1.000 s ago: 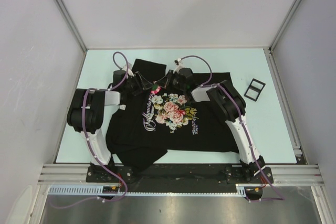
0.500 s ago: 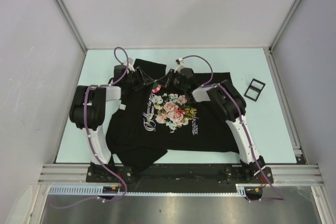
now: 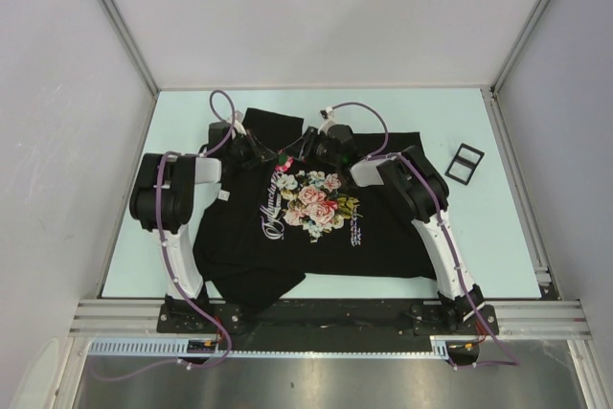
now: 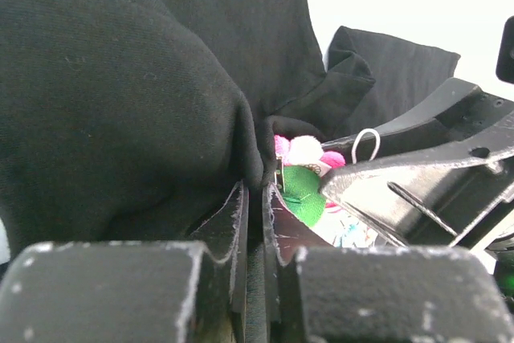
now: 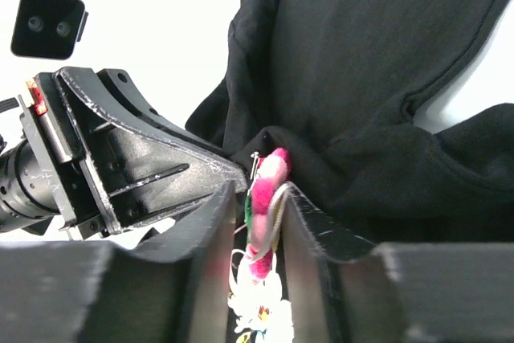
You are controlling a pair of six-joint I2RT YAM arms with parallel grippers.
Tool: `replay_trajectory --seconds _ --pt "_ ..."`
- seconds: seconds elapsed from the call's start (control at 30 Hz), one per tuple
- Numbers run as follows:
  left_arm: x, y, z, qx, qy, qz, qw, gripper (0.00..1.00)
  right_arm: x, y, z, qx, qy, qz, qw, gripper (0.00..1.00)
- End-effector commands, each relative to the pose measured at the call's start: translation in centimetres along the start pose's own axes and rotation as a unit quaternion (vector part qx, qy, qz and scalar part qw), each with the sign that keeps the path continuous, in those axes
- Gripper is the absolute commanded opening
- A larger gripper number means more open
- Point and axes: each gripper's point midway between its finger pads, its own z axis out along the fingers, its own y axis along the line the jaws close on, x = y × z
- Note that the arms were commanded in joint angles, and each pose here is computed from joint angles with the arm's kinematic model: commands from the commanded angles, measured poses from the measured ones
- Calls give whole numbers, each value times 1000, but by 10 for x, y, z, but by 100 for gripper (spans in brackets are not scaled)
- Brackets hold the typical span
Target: Remove the brooch from the garment
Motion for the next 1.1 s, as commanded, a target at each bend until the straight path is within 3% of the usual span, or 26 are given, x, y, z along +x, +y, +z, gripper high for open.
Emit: replay_trajectory --seconds 0.0,0.13,0.3,0.73,0.9,1.0,1.07 --pt "-9 -9 3 21 -4 12 1000 6 -2 11 -1 -18 5 1 1000 38" --pt "-9 -11 3 25 -3 12 1000 4 2 11 -2 -14 16 3 1000 43" --pt "-8 -16 3 34 -3 16 999 4 10 7 4 -7 33 3 999 43" --pt "-7 -24 2 41 -2 31 999 3 11 7 13 -2 35 -8 999 31" --pt "-6 -24 2 41 -2 34 999 2 12 7 15 -6 36 -7 999 22" --pt "-6 -25 1 42 -2 34 999 3 12 7 13 -11 34 -7 999 3" --pt "-6 -25 0 42 -4 34 999 4 7 12 12 -24 25 -7 999 0"
